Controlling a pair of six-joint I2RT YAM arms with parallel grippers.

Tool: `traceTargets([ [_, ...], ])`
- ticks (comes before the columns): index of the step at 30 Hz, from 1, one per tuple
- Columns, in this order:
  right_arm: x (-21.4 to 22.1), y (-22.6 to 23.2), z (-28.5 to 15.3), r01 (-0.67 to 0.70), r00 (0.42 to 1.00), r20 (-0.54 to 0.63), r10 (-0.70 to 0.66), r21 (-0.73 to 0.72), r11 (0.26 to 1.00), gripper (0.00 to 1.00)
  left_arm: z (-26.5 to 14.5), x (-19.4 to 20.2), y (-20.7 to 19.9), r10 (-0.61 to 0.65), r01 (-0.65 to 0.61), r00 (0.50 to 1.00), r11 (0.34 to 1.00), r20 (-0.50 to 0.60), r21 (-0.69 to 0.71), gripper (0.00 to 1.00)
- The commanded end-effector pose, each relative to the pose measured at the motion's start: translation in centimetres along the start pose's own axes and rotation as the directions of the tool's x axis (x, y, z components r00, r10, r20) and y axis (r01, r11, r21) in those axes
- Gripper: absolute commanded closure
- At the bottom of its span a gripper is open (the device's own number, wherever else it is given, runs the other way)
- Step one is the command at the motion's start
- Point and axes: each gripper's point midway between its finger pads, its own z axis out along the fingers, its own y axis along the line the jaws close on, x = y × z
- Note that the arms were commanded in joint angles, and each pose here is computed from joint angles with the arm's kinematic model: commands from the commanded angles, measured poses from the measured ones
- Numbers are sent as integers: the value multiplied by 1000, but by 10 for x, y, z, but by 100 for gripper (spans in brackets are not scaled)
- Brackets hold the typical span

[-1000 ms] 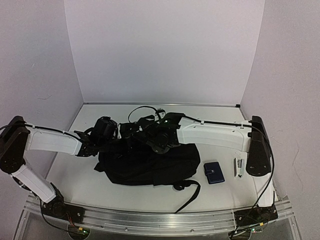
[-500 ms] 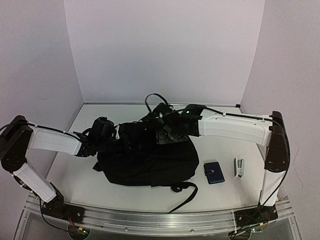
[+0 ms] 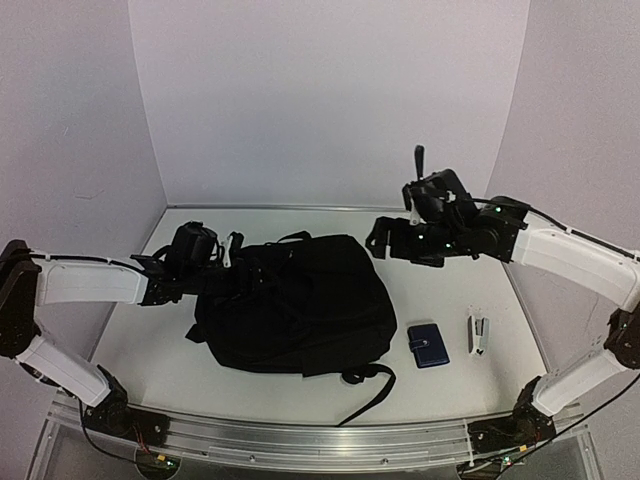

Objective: Pack the student bag
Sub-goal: Adjust the student bag at the center of the board, then pick up the personal item from the center of the board.

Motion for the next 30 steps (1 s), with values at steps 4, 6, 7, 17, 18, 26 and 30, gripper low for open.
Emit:
traceTargets([
  [4, 79, -111, 44, -173, 957, -214, 196, 124, 977, 8, -28, -15, -15, 51, -54, 996, 998, 68, 34, 5],
  [6, 94, -129, 47, -208, 942, -234, 240, 154, 966, 14, -34, -17, -16, 54, -58, 995, 998, 82, 37, 4],
  [7, 100, -134, 47, -222, 936, -240, 257, 163, 961, 16, -36, -19, -17, 56, -60, 994, 998, 90, 37, 4],
  [17, 157, -171, 58, -299, 881, -302, 364, 239, 924, 38, -53, -22, -19, 62, -67, 991, 997, 121, 32, 2],
  [18, 159, -172, 59, -303, 878, -304, 368, 241, 922, 40, -54, -23, -19, 62, -66, 991, 997, 122, 32, 1],
  [26, 175, -174, 65, -323, 862, -326, 387, 235, 917, 55, -59, -24, -21, 63, -68, 990, 997, 128, 33, 1],
  [30, 184, -174, 68, -344, 850, -339, 404, 224, 912, 62, -59, -24, -22, 63, -67, 990, 997, 126, 33, 1],
])
